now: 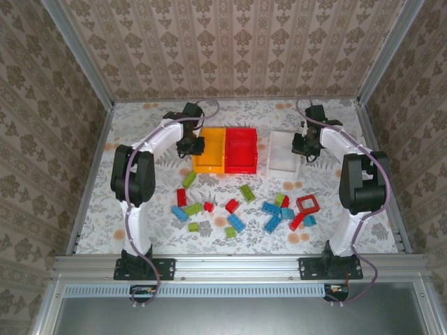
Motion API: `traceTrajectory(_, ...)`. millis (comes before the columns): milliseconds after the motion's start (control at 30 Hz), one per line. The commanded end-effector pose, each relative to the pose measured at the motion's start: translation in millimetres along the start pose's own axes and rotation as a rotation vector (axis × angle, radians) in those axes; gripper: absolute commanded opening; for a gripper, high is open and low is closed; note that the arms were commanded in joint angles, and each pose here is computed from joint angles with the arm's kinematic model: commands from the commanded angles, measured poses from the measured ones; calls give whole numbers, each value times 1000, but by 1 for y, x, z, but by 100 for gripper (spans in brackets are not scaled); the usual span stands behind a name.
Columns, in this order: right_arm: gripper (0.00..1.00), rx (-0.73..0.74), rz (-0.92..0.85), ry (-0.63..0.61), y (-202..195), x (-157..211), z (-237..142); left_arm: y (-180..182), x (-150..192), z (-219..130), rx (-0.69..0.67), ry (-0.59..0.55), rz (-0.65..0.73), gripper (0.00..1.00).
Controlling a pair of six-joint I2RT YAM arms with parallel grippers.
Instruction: Sort the legos into containers by color
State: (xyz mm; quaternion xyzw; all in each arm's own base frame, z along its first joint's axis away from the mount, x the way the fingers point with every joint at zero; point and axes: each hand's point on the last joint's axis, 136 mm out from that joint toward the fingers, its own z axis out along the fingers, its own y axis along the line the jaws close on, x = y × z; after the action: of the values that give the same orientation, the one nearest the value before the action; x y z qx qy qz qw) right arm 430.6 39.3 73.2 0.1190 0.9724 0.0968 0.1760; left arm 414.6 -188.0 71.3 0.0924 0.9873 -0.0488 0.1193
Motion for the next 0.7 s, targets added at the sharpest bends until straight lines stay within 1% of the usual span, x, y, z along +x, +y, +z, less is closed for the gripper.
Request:
traceTrajectory(0, 6, -45, -50, -36, 13, -7, -5, -2, 7, -9, -5, 2, 43, 0)
traceTrajectory(67, 7, -63, -67, -39, 21, -10, -3, -2, 7, -9, -3, 3, 40, 0)
traceTrajectory(100, 11, -70, -77, -36, 24, -11, -2, -3, 7, -9, 0, 1, 38, 0)
traceTrajectory(133, 17, -72, -81, -31, 26, -11, -1, -3, 7, -9, 0, 2, 35, 1)
traceTrajectory(167, 23, -71, -84, -27, 26, -11, -1, -4, 7, -9, 0, 0, 28, 5)
traceTrajectory(200, 28, -66, -83, -28, 25, -11, -2, -4, 6, -11, 1, -2, 20, 11)
traceTrajectory(300, 43, -42, -84, -53, 21, -10, -13, -6, 3, -19, 8, -22, -5, 27)
traceTrajectory(367, 48, -32, -76, -76, 17, -10, -24, -8, 0, -26, 21, -37, -24, 37)
traceTrajectory(433, 51, -19, -54, -106, 11, -9, -39, -11, -2, -36, 39, -56, -44, 41)
traceTrajectory(567, 51, 13, 37, -176, -10, -3, -73, -17, -5, -58, 64, -107, -80, 49)
traceTrajectory(667, 48, 52, 114, -191, -27, 20, -92, -22, -3, -75, 93, -155, -100, 52)
